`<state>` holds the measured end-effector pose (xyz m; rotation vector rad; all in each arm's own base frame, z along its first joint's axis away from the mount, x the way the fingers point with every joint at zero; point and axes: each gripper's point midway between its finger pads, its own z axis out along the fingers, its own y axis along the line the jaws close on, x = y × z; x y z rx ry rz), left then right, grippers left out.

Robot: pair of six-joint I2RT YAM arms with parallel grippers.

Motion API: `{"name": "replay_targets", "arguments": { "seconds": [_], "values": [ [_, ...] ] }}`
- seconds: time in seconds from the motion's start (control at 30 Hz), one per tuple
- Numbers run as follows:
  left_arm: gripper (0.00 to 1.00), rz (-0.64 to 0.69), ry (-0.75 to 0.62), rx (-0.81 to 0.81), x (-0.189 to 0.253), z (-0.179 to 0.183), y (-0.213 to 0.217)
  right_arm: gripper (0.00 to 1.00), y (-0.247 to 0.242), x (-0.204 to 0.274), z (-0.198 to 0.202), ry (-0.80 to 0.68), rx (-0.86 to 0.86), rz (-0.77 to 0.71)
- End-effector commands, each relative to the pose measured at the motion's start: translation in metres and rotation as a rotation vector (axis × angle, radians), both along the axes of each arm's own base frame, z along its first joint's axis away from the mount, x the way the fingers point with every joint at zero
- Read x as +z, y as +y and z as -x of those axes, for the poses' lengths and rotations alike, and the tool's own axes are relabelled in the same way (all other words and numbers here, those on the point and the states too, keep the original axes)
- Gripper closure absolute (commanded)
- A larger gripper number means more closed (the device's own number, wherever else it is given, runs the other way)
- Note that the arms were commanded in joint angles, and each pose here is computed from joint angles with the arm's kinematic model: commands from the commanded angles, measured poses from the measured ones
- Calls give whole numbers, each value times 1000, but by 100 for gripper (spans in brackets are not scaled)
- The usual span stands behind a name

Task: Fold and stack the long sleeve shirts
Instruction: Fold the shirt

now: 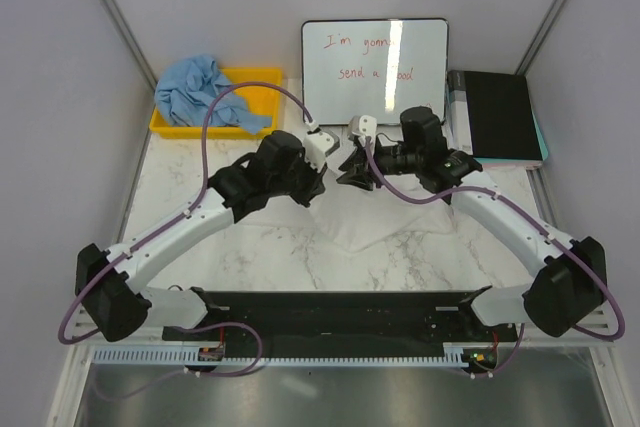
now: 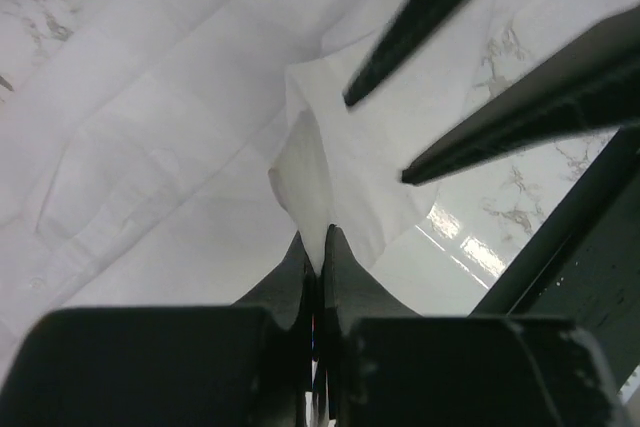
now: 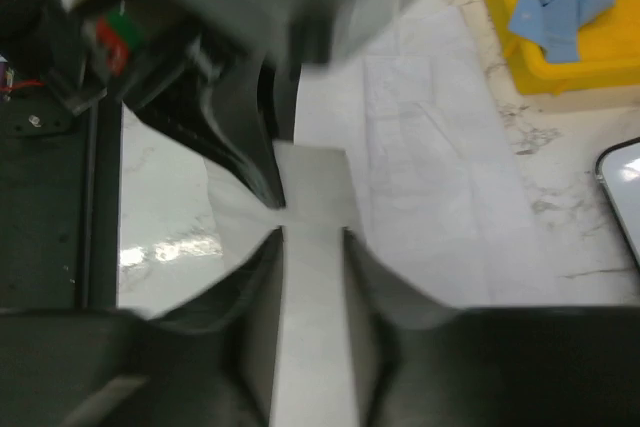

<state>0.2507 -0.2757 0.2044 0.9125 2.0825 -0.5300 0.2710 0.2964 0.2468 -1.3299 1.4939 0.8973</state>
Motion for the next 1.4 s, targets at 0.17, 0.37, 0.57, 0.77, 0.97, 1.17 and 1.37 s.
{"name": "replay_targets", "arguments": {
  "seconds": [0.17,0.37,0.57,0.77,0.97,1.17,1.37],
  "values": [
    [98,144,-163,-65,76,-35,-3,27,-88,30,-62,71,-293,-25],
    [98,140,-272,-135,87,-65,-7,28,-145,3,-75,219,-391,44],
    [98,94,-527,-243,137,-119,-23,28,-179,-11,-75,305,-470,35],
    [98,70,-788,-340,187,-165,-53,29,-197,-16,-73,350,-515,10],
    [98,76,-1010,-430,210,-178,-72,28,-203,-15,-69,336,-524,15],
    [98,78,-1067,-558,182,-160,-78,28,-201,-8,-81,332,-504,-5],
    [98,82,-1084,-570,173,-165,-79,30,-195,-13,-78,373,-479,-35]
  ]
}}
